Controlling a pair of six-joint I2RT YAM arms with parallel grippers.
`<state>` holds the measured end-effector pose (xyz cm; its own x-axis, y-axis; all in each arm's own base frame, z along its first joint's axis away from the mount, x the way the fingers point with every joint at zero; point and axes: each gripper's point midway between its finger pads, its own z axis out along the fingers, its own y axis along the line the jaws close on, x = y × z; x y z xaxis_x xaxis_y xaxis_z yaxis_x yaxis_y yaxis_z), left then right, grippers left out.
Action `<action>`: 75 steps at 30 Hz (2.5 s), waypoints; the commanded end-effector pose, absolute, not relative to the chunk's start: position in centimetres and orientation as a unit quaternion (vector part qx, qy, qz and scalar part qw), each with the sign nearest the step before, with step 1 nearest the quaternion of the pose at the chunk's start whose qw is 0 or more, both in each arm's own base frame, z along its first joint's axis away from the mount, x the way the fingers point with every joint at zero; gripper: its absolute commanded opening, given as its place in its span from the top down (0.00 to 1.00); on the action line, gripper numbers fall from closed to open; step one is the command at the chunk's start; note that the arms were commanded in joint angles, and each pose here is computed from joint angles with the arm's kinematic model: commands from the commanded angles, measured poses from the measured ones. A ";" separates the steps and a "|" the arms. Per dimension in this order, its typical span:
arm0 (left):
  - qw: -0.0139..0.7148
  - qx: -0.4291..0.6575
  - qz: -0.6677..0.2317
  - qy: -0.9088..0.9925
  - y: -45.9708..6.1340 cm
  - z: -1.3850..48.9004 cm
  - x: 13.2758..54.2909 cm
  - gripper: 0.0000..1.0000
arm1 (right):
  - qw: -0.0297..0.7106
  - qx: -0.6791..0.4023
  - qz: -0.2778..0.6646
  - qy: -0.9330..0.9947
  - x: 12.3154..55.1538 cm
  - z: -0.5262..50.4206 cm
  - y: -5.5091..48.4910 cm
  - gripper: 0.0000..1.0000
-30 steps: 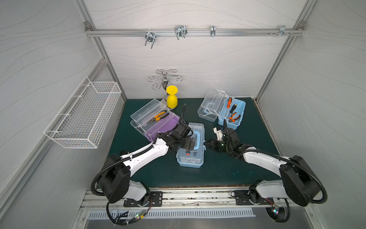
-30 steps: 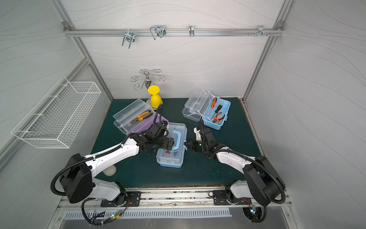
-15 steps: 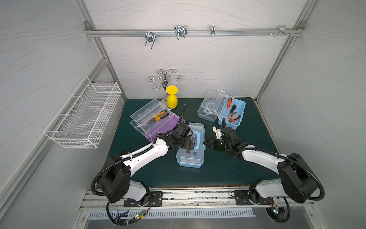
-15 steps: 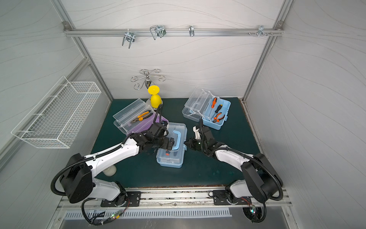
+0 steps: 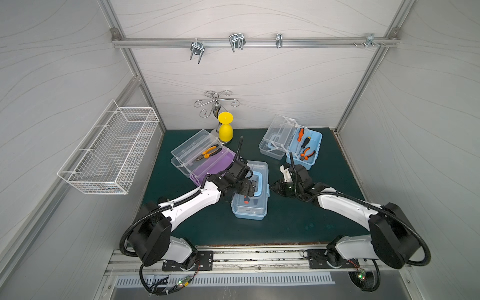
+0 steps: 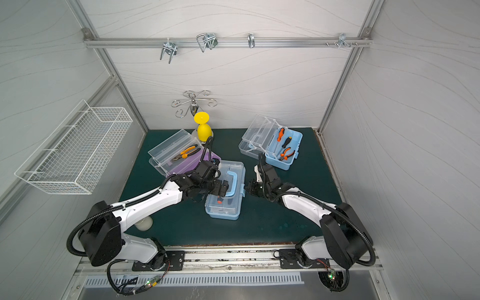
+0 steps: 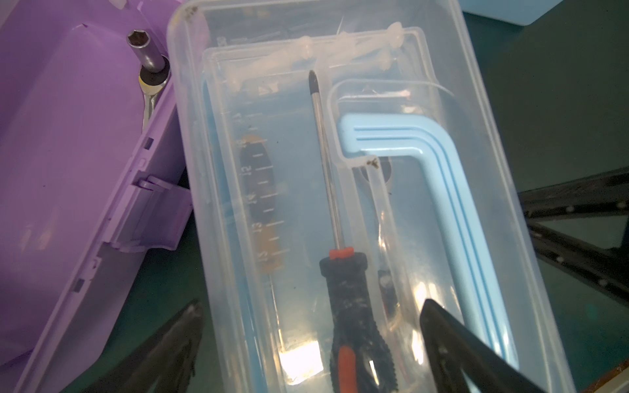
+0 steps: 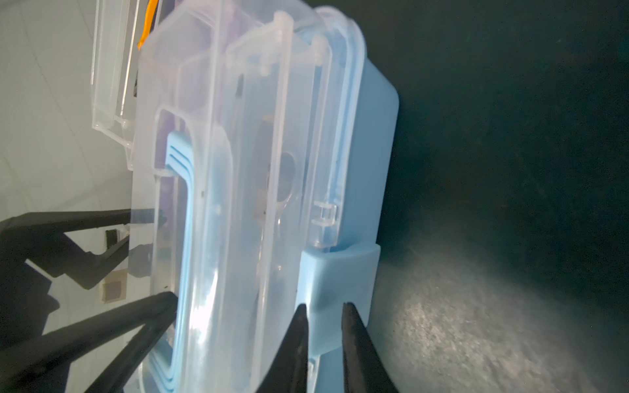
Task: Close toolboxes
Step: Fasten the toolbox latch on the toolbox, then move the toolbox to the center of the board.
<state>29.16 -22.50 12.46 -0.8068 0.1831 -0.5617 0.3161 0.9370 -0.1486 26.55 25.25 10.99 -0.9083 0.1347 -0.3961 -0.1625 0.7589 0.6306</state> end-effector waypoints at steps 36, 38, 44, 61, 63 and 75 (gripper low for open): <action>0.231 0.118 -0.187 0.947 -25.5 8.8 28.2 0.01 | 0.174 -0.061 0.306 0.934 27.3 7.9 30.0 0.72; 0.235 0.119 -0.185 0.947 -25.5 9.1 28.3 0.01 | 0.184 -0.057 0.273 0.943 27.4 7.9 28.5 0.68; 0.239 0.123 -0.190 0.944 -25.9 9.8 28.6 0.01 | 0.213 -0.037 0.212 0.953 27.8 10.0 23.5 0.51; 0.273 0.148 -0.176 0.934 -27.0 13.1 29.5 0.01 | 0.238 -0.100 0.247 0.934 25.4 16.4 23.7 0.09; 0.295 0.147 -0.161 0.930 -26.1 14.6 29.8 0.01 | 0.248 -0.114 0.245 0.930 25.2 17.0 24.2 0.09; 0.388 0.077 -0.112 0.911 -19.6 20.7 30.1 0.01 | 0.262 -0.173 0.252 0.915 25.0 18.5 28.0 0.28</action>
